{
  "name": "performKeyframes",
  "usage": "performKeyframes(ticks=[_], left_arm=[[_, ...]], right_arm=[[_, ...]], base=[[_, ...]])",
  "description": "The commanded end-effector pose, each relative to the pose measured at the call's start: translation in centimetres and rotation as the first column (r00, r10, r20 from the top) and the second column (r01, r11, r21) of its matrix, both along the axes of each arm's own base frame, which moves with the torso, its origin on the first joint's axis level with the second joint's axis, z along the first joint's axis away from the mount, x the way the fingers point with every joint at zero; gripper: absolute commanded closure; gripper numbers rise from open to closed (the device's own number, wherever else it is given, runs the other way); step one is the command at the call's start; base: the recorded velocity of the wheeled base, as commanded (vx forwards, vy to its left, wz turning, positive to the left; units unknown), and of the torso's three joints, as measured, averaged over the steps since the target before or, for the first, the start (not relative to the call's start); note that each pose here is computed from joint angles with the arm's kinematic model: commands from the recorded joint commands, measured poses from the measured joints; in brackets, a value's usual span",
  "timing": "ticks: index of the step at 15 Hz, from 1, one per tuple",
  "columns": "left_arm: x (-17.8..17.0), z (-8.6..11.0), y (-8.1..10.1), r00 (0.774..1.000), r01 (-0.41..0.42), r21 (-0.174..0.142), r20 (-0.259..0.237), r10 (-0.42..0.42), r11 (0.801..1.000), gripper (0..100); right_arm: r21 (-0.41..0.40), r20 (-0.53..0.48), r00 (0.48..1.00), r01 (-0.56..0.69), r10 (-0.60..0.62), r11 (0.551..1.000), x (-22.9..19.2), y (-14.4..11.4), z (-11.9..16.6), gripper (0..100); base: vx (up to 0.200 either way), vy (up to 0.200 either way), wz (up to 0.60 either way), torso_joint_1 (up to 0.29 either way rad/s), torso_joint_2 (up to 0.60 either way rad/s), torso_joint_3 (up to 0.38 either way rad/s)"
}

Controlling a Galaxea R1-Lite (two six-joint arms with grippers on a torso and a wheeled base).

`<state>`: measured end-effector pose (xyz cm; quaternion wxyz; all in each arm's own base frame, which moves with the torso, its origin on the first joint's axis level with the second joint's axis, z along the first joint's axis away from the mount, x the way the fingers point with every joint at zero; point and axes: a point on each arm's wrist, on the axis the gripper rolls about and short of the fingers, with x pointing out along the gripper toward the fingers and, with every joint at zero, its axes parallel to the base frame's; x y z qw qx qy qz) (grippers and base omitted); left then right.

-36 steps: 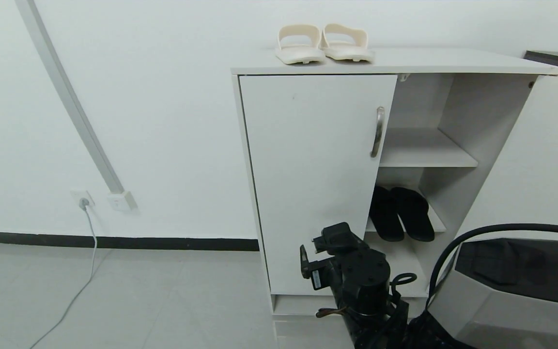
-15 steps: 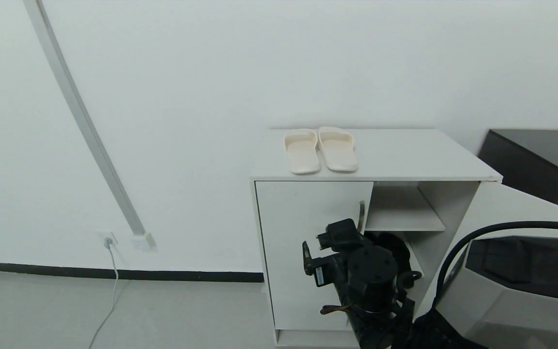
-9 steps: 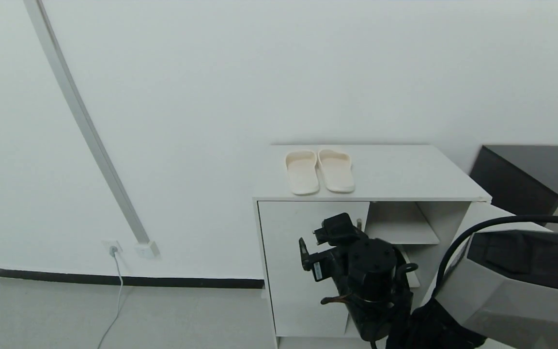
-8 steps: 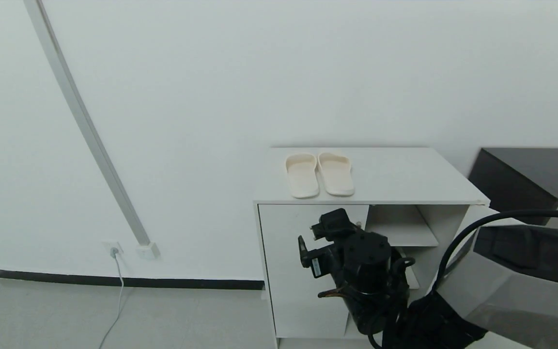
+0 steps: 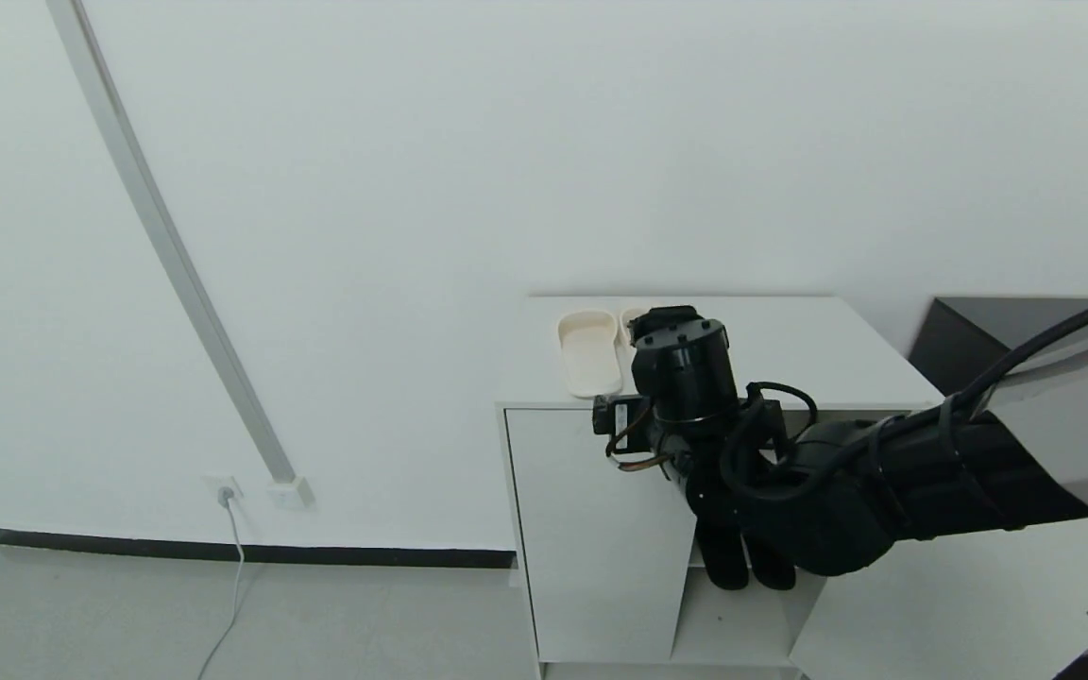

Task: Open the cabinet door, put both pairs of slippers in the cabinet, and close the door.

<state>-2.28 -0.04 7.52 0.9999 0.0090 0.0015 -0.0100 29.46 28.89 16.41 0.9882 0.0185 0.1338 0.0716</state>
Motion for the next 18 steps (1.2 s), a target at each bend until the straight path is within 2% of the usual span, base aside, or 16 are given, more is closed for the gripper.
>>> performKeyframes(ticks=[1, 8, 15, 18], left_arm=[[0.0, 0.0, 0.0, 1.000, 0.001, 0.000, 0.000, -0.001, 1.000, 100], [0.0, 0.0, 0.0, 1.000, 0.000, 0.000, 0.000, 0.000, 1.000, 100], [0.0, 0.0, 0.0, 1.000, 0.000, 0.000, 0.000, 0.000, 1.000, 100], [0.0, 0.0, 0.0, 1.000, 0.001, 0.000, 0.000, -0.001, 1.000, 100]], right_arm=[[0.036, 0.027, 0.999, 0.021, -0.022, 0.999, 0.5, -0.4, 1.4, 0], [0.033, 0.027, 0.999, 0.020, -0.021, 0.999, 0.4, -0.3, 0.6, 0], [0.007, 0.009, 1.000, 0.016, -0.016, 1.000, 1.3, 0.7, -2.1, 0], [-0.013, 0.029, 1.000, 0.004, -0.004, 1.000, 2.4, 1.6, -3.9, 0]], base=[[0.000, 0.000, 0.00, 0.000, 0.00, 0.000], [0.200, 0.000, 0.00, 0.000, 0.00, 0.003], [0.200, 0.000, 0.00, 0.006, 0.01, 0.004], [0.000, 0.000, 0.00, 0.000, 0.00, 0.000]])
